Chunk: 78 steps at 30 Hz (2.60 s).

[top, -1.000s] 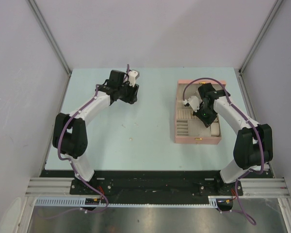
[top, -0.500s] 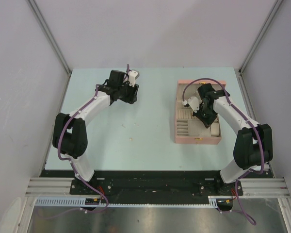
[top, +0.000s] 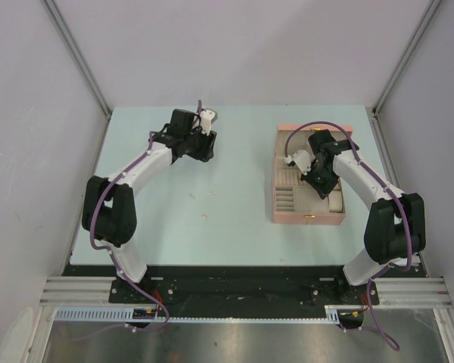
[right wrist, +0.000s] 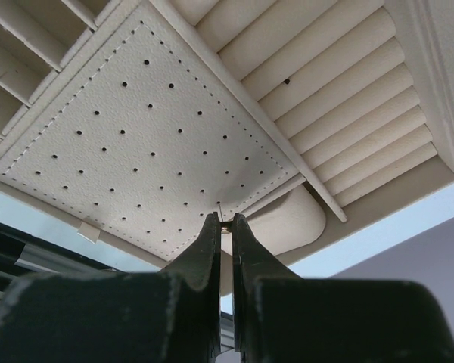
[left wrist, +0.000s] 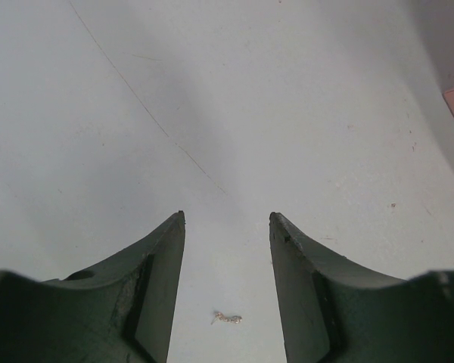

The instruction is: Organize the mixed jewelry

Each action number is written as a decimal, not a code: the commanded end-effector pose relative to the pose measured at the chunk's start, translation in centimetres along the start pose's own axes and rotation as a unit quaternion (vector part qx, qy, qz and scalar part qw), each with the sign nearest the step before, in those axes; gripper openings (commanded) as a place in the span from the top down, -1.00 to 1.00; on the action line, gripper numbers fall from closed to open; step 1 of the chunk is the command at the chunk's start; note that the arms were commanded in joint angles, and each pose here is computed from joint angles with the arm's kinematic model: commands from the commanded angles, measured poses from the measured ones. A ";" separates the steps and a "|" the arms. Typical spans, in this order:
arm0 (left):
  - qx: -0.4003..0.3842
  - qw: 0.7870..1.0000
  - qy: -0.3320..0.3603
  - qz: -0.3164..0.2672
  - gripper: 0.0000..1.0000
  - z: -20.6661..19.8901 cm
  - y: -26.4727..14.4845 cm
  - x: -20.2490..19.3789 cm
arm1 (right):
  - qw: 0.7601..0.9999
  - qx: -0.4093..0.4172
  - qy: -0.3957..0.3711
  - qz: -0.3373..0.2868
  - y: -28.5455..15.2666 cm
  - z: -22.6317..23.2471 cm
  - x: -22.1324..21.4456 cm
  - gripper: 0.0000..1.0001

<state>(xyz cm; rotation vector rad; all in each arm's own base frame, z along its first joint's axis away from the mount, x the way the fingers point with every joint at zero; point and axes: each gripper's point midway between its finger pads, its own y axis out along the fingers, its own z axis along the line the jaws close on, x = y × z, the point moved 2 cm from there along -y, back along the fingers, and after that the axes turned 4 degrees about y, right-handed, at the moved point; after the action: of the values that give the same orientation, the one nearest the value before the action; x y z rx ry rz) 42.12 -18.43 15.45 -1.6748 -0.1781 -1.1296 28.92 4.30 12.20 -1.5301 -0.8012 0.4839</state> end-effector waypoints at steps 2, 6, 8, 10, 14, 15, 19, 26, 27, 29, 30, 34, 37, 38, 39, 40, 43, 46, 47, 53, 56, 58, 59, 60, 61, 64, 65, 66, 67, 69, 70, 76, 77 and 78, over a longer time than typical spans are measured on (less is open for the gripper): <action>0.006 0.999 0.021 -0.025 -0.07 0.2 -0.6 1.4 | 1.000 -0.015 -0.003 -0.024 -1.0 -0.6 1.3 1.00; 0.007 0.999 0.020 -0.024 -0.07 0.2 -0.6 1.3 | 1.000 -0.011 -0.002 -0.021 -0.9 -0.5 1.2 1.00; 0.005 0.999 0.020 -0.024 -0.07 0.1 -0.6 1.3 | 1.000 -0.009 -0.002 -0.018 -0.7 -0.4 1.1 1.00; 0.007 0.999 0.020 -0.025 -0.07 0.2 -0.6 1.4 | 1.000 -0.007 -0.002 -0.018 -0.6 -0.4 1.2 1.00; 0.007 0.999 0.020 -0.024 -0.07 0.2 -0.6 1.3 | 1.000 -0.007 -0.002 -0.013 -0.5 -0.4 1.0 1.00; 0.006 0.999 0.020 -0.024 -0.07 0.2 -0.6 1.3 | 1.000 -0.006 -0.002 -0.011 -0.5 -0.3 1.0 1.00; 0.007 0.999 0.020 -0.024 -0.06 0.3 -0.6 1.2 | 1.000 -0.006 -0.002 -0.007 -0.4 -0.4 0.8 1.00; 0.008 1.000 0.018 -0.024 -0.06 0.4 -0.7 1.1 | 1.000 -0.004 -0.001 -0.004 -0.4 -0.3 0.7 1.00; 0.007 1.000 0.018 -0.024 -0.06 0.3 -0.7 1.1 | 1.000 -0.004 -0.001 -0.005 -0.5 -0.4 0.7 1.00; 0.006 1.000 0.017 -0.025 -0.06 0.3 -0.7 1.2 | 1.000 -0.006 0.000 -0.006 -0.4 -0.3 0.9 1.00; 0.006 0.999 0.018 -0.026 -0.06 0.3 -0.7 1.2 | 1.000 -0.006 0.000 -0.005 -0.2 -0.3 0.9 1.00; 0.007 1.000 0.017 -0.024 -0.06 0.4 -0.7 1.0 | 1.000 -0.009 -0.001 -0.004 0.1 -0.3 1.2 1.00; 0.008 0.999 0.018 -0.025 -0.06 0.5 -0.7 1.1 | 1.000 -0.011 -0.005 -0.002 0.4 -0.2 1.5 1.00; 0.007 1.000 0.017 -0.025 -0.06 0.5 -0.7 1.1 | 1.000 -0.012 -0.005 0.001 0.5 -0.1 1.5 1.00; 0.008 1.000 0.017 -0.025 -0.06 0.5 -0.7 1.1 | 1.000 -0.013 -0.006 0.000 0.5 -0.1 1.6 1.00; 0.008 1.000 0.017 -0.025 -0.06 0.5 -0.7 1.1 | 1.000 -0.015 -0.009 -0.001 0.6 -0.1 1.8 1.00; 0.008 1.000 0.017 -0.025 -0.06 0.6 -0.7 1.1 | 1.000 -0.023 -0.013 0.003 0.7 -0.2 2.0 0.97; 0.008 0.999 0.017 -0.027 -0.06 0.6 -0.8 1.1 | 1.000 -0.024 -0.013 0.005 0.7 -0.2 1.9 0.80; 0.008 0.999 0.017 -0.026 -0.06 0.6 -0.7 1.1 | 1.000 -0.025 -0.013 0.004 0.6 -0.2 1.9 0.74; 0.008 0.999 0.018 -0.029 -0.06 0.5 -0.9 1.3 | 0.999 -0.031 -0.012 -0.005 -0.2 -0.3 1.9 0.33; 0.010 0.999 0.017 -0.032 -0.06 0.6 -1.1 1.4 | 0.999 -0.036 -0.011 -0.014 -0.8 -0.3 2.0 0.25; 0.010 0.999 0.017 -0.033 -0.06 0.5 -1.3 1.4 | 0.999 -0.037 -0.007 -0.019 -1.2 -0.3 2.0 0.25; 0.011 0.999 0.018 -0.035 -0.06 0.6 -1.3 1.4 | 0.999 -0.037 -0.005 -0.024 -1.5 -0.3 2.2 0.24; 0.012 0.999 0.018 -0.035 -0.06 0.6 -1.5 1.4 | 0.999 -0.035 -0.003 -0.026 -1.8 -0.2 2.2 0.25; 0.013 0.999 0.019 -0.036 -0.06 0.6 -1.6 1.4 | 0.999 -0.029 -0.003 -0.034 -2.1 0.1 2.4 0.26; 0.015 0.999 0.020 -0.041 -0.06 0.5 -2.4 1.4 | 0.998 -0.025 0.003 -0.061 -3.6 0.1 3.1 0.26; 0.014 0.999 0.021 -0.041 -0.06 0.4 -2.6 1.3 | 0.998 -0.022 0.005 -0.066 -3.9 0.2 3.2 0.27; 0.013 0.999 0.023 -0.040 -0.06 0.3 -2.7 1.1 | 0.997 -0.026 0.006 -0.072 -4.5 0.1 3.3 0.26; 0.013 0.999 0.026 -0.045 -0.06 0.3 -3.2 1.2 | 0.996 -0.013 0.006 -0.090 -5.0 0.7 3.7 0.26; 0.006 0.999 0.033 -0.041 -0.07 -0.1 -3.5 0.5 | 0.994 -0.007 0.010 -0.107 -5.7 1.0 4.1 0.26; 0.005 0.998 0.038 -0.045 -0.07 -0.2 -3.9 0.5 | 0.993 0.004 0.009 -0.120 -6.0 1.4 4.5 0.26; -0.025 0.997 0.074 -0.013 -0.08 -1.4 -4.5 -3.0 | 0.981 0.021 0.000 -0.193 -8.3 3.3 6.7 0.25; -0.031 0.996 0.089 -0.013 -0.08 -1.5 -4.9 -3.3 | 0.979 0.027 -0.005 -0.203 -8.5 3.9 7.1 0.25; -0.042 0.995 0.093 -0.004 -0.08 -1.9 -4.9 -4.3 | 0.974 0.035 -0.008 -0.222 -9.0 4.2 7.8 0.25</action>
<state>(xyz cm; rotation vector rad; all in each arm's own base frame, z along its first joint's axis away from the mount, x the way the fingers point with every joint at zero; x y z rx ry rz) 37.77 -16.52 15.43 -1.6396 -0.1171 -1.2077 29.11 9.54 18.72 -1.3717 -0.9928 0.2841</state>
